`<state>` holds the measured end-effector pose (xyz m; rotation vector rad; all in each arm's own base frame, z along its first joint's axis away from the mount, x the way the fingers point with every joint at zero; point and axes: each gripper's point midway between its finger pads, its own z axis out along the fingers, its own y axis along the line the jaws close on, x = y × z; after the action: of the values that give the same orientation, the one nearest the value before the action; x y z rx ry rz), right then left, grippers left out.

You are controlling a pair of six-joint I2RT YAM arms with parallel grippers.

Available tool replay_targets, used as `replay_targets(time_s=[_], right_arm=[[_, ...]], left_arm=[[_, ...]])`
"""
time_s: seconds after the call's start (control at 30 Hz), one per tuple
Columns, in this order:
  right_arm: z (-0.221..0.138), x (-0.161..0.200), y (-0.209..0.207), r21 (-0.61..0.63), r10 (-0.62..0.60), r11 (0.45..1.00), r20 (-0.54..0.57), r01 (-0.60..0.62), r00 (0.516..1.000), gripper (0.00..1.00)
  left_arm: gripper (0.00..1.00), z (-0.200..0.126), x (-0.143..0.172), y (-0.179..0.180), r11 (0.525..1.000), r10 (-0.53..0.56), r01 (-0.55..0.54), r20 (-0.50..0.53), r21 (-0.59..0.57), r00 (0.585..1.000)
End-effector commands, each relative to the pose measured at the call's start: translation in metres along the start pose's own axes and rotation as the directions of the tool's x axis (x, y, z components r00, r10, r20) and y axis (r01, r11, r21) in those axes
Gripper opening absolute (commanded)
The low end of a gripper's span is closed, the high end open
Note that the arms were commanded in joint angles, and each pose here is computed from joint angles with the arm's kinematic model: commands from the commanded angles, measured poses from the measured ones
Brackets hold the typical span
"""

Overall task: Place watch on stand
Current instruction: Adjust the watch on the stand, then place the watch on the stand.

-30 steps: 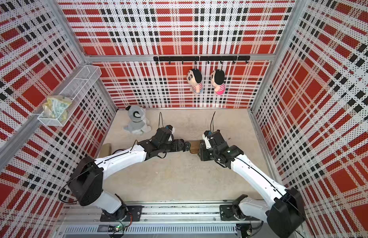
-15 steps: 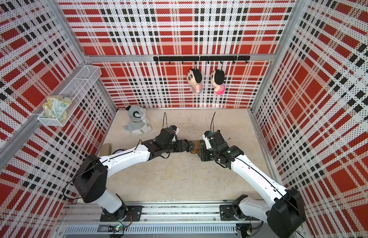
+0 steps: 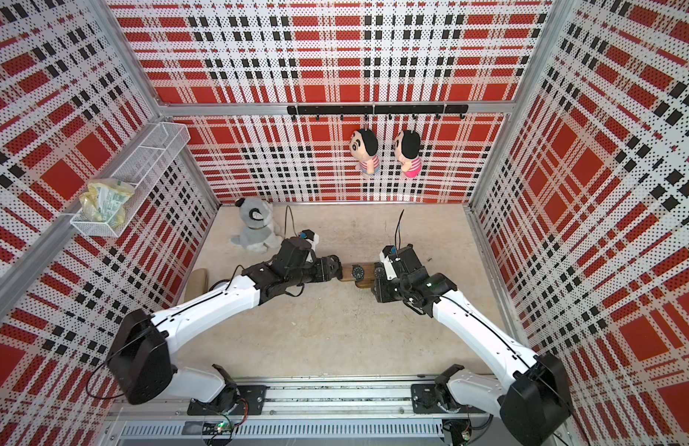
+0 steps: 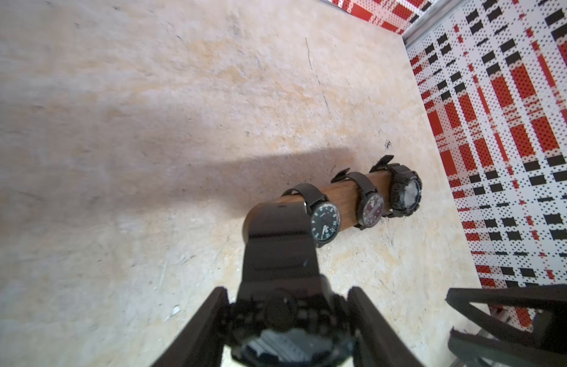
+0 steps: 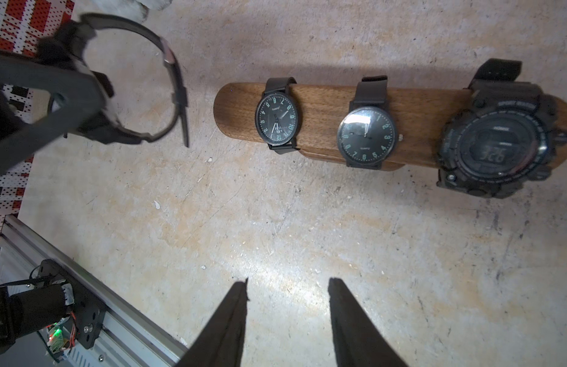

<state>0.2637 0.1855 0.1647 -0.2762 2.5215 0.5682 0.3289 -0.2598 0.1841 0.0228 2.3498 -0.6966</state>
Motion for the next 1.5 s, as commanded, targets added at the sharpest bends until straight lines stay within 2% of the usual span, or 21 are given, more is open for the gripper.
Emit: replay_targets(time_s=[0.0, 0.2, 0.53, 0.7, 1.07, 1.47], right_arm=[[-0.004, -0.007, -0.002, 0.007, -0.011, 1.0, 0.014, 0.011, 1.0, 0.45], [-0.008, -0.004, -0.003, 0.006, -0.001, 1.0, 0.028, 0.001, 1.0, 0.46], [-0.001, 0.007, -0.01, 0.017, 0.008, 1.0, 0.008, -0.008, 1.0, 0.47], [-0.003, 0.004, -0.012, 0.026, 0.005, 1.0, 0.013, -0.005, 1.0, 0.47], [-0.009, 0.007, -0.017, 0.041, 0.002, 0.999, 0.02, -0.003, 1.0, 0.48], [-0.012, 0.007, -0.018, 0.038, -0.001, 0.999, 0.025, 0.0, 1.0, 0.49]], left_arm=[[0.2, -0.018, -0.002, 0.024, 0.998, -0.007, 0.009, 0.027, -0.061, 1.0], [0.2, -0.031, -0.003, 0.043, 0.994, -0.023, 0.027, 0.045, -0.104, 0.999], [0.2, -0.003, 0.02, 0.063, 0.976, -0.004, -0.005, -0.042, -0.219, 0.999], [0.19, 0.019, 0.025, 0.052, 0.971, 0.03, -0.047, -0.078, -0.234, 0.997], [0.19, 0.066, 0.032, 0.007, 0.975, 0.088, -0.113, -0.134, -0.194, 0.987], [0.19, 0.082, 0.031, 0.002, 0.967, 0.108, -0.136, -0.138, -0.214, 0.984]])
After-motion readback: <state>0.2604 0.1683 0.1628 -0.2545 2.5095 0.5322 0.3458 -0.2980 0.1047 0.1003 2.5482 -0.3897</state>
